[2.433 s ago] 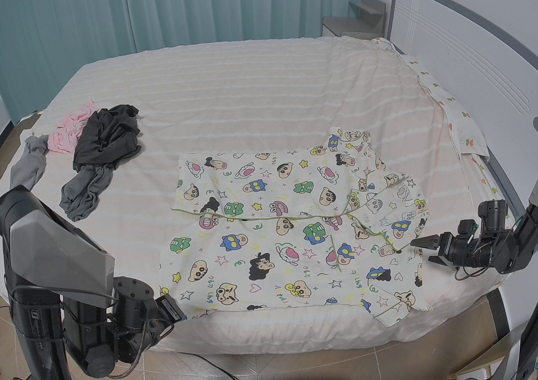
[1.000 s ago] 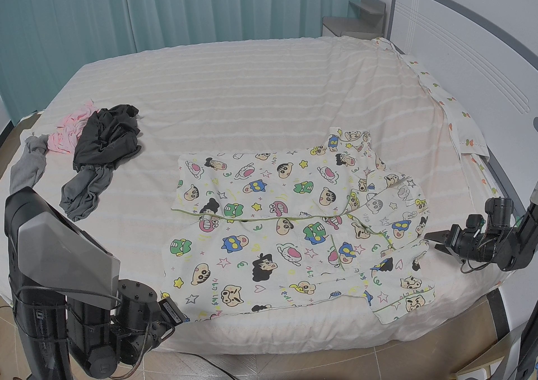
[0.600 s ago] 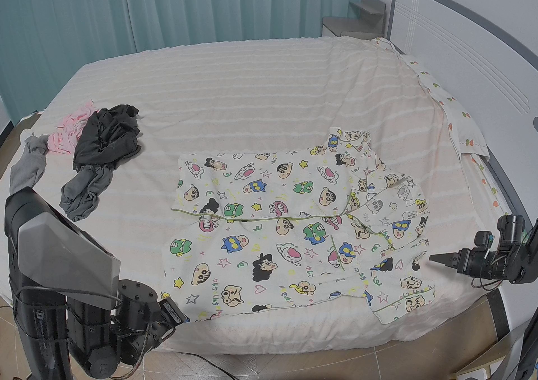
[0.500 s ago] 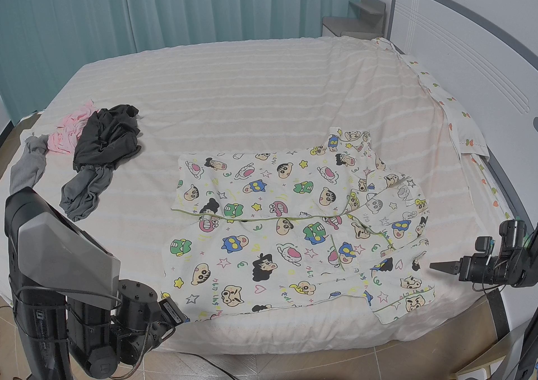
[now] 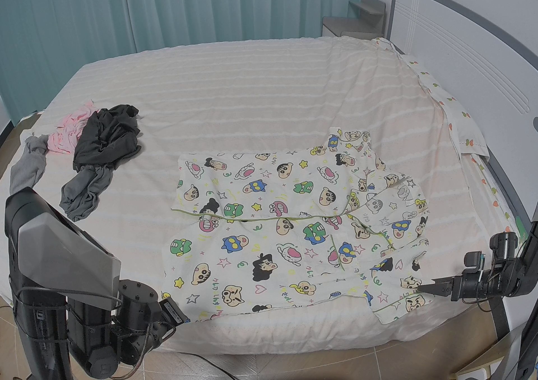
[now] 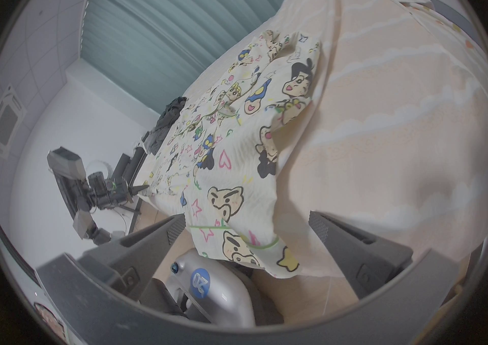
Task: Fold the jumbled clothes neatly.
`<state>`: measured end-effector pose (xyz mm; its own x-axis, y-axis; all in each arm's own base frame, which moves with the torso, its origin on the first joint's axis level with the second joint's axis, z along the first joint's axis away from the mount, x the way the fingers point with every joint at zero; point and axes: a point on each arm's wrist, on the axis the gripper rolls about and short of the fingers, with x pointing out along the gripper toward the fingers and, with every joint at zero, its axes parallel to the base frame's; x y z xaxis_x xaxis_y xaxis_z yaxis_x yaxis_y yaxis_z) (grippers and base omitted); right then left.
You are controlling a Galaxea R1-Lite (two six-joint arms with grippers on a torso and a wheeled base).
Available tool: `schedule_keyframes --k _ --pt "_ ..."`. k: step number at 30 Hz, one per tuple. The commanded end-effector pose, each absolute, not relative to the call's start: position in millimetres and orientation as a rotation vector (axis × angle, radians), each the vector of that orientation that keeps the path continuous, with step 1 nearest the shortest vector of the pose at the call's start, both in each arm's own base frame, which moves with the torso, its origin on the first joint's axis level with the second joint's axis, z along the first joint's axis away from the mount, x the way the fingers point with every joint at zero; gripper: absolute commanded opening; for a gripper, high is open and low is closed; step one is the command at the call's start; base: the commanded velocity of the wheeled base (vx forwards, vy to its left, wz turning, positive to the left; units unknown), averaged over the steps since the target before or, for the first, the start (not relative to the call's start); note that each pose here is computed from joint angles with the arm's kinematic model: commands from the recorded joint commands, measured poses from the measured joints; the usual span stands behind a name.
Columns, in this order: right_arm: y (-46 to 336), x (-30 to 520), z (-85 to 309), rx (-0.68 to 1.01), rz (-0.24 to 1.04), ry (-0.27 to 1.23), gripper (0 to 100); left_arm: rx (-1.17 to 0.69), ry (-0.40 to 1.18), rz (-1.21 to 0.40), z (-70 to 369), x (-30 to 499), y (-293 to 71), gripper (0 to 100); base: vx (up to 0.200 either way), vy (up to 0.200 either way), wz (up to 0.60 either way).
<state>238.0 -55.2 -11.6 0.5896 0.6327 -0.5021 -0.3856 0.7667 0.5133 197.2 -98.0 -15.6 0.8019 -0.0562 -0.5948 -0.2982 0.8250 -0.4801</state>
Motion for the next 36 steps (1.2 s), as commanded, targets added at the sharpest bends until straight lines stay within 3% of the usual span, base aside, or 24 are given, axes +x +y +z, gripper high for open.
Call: schedule_keyframes --k 1,17,18,36 --pt "-51.5 238.3 -21.7 0.355 0.643 0.744 100 -0.600 0.631 0.133 -15.2 197.7 -98.4 0 0.000 0.000 0.00" --pt "-29.8 247.3 -38.2 0.303 0.732 0.768 100 -0.600 0.629 0.134 -15.1 198.1 -98.6 0 0.000 0.000 0.00" --pt "-29.9 247.4 -38.6 0.301 0.728 0.770 0 -0.600 0.629 0.134 -15.1 198.1 -98.6 0 0.000 0.000 0.00" --pt "-24.5 213.8 -37.3 0.300 0.737 0.750 0 -0.590 0.631 0.135 -15.0 195.6 -99.3 0 0.000 0.000 0.00"
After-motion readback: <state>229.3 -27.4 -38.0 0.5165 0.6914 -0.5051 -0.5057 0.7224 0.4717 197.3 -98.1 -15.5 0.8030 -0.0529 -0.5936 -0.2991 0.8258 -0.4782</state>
